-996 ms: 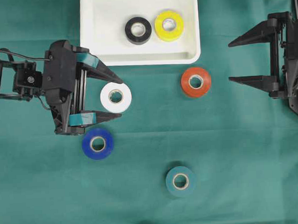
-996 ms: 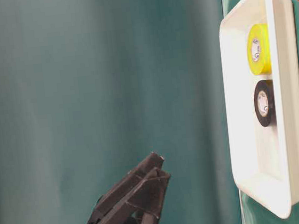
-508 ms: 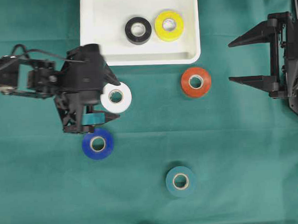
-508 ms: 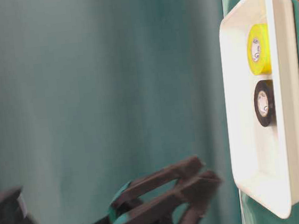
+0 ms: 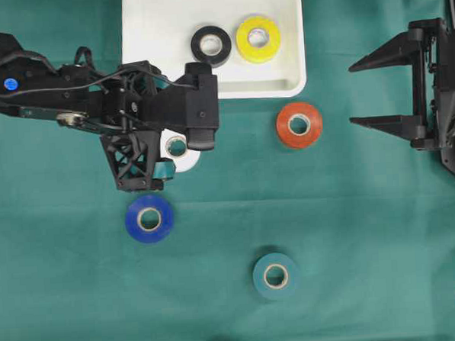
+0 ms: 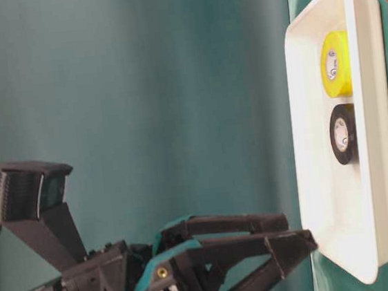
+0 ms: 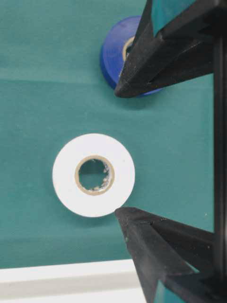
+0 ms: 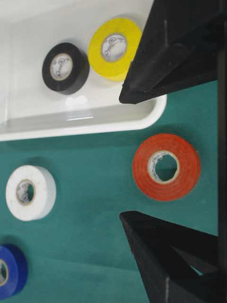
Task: Pick up the tape from a random location and place it into the white case.
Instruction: 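Lower the left gripper and close it on the white tape roll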
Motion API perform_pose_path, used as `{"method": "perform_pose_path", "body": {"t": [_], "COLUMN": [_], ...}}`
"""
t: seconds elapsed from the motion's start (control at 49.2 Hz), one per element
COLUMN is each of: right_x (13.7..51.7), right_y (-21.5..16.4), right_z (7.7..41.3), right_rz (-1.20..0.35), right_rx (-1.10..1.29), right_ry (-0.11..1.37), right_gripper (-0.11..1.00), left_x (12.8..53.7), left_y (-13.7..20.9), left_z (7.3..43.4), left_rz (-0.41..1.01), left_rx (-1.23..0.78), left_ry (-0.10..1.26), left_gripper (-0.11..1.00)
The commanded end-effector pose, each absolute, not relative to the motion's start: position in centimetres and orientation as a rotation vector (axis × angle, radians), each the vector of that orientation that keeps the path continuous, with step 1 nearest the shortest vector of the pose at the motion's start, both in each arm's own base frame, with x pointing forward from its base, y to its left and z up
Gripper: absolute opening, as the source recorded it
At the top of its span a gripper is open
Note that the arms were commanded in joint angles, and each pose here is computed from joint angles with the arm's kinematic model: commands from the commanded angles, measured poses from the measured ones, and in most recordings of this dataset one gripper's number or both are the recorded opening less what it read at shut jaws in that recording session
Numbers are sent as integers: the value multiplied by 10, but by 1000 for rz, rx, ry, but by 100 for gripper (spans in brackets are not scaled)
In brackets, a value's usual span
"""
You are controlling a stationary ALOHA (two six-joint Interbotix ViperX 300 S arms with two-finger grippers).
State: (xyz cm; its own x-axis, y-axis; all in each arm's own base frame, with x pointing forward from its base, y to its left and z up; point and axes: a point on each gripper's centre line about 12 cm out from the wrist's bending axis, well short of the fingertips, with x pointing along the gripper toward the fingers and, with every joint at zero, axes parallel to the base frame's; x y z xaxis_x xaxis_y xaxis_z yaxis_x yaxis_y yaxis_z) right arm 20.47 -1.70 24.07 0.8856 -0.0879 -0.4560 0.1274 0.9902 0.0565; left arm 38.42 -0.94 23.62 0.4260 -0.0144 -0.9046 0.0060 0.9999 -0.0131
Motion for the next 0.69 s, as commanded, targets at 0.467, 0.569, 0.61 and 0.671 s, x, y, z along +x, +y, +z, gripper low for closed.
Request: {"method": "perform_pose_path", "body": {"t": [0.467,0.569,0.61,0.671], "right_x": [208,208,208,208], "right_y": [-17,-17,-17,-17], "right_z": [246,246,246,246], "right_rz": [-109,-109,-111,-111], "right_rx": [85,84,84,86], "right_ry": [456,458,458,456], "right_gripper": [90,90,90,90], "left_x": [387,387,387,387], "left_y": [-9,-9,-9,-9], "left_z": [248,247,248,248], "left_rz": [-13,-13,-13,-12], "left_rx": [-4,-4,-4,-5], "left_ry": [1094,1095,1092,1089], "left_gripper": [97,97,97,97]}}
